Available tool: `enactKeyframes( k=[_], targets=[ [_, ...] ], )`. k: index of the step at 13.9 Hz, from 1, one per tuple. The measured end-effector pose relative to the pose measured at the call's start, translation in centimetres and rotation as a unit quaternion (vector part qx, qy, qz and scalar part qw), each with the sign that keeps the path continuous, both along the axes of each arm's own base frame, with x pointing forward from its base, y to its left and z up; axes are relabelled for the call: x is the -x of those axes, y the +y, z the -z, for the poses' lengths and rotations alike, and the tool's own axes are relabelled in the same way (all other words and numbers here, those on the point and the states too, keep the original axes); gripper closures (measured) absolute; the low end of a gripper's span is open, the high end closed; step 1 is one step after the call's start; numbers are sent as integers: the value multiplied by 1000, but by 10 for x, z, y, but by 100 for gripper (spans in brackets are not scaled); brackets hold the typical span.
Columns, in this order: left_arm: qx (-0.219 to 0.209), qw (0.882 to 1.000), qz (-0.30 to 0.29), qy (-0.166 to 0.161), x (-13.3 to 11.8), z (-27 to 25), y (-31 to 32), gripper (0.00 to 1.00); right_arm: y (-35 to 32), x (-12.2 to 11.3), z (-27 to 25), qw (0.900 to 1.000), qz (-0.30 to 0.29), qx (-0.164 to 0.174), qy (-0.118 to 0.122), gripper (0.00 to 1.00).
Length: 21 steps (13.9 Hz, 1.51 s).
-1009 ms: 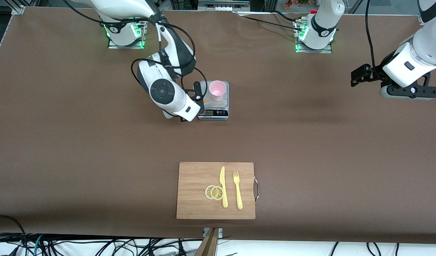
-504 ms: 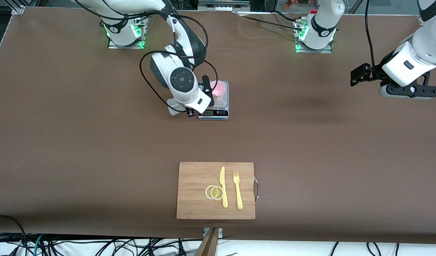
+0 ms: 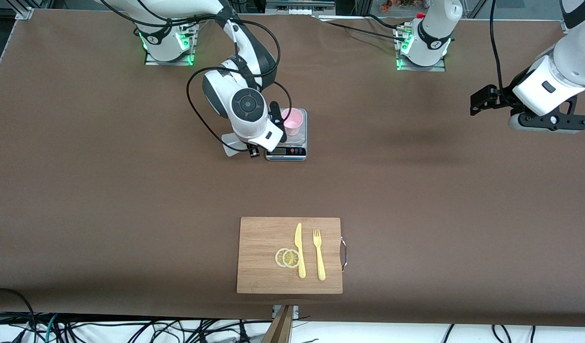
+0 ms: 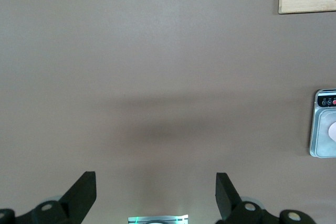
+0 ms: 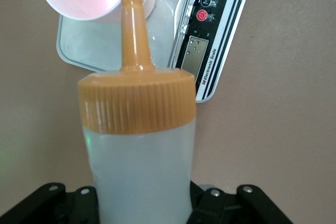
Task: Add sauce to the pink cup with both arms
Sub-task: 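Hold the tilted bottle nozzle over the pink cup with the right gripper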
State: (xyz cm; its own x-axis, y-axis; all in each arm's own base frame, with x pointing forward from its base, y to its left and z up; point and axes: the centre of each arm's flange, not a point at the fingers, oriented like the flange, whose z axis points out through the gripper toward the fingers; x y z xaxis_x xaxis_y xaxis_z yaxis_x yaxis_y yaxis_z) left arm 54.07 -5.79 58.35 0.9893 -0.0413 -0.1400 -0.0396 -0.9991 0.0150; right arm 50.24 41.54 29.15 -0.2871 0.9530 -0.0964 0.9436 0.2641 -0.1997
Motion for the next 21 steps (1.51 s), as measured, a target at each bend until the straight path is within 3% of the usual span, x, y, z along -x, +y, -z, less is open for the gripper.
enactKeyframes(
  k=[12, 21],
  targets=[
    [-1, 1000, 0, 7, 2, 1, 0, 0, 20, 22, 1, 998, -51, 40, -14, 73],
    [-1, 1000, 0, 8, 2, 1, 0, 0, 24, 26, 0, 997, -54, 55, -25, 73]
  ],
)
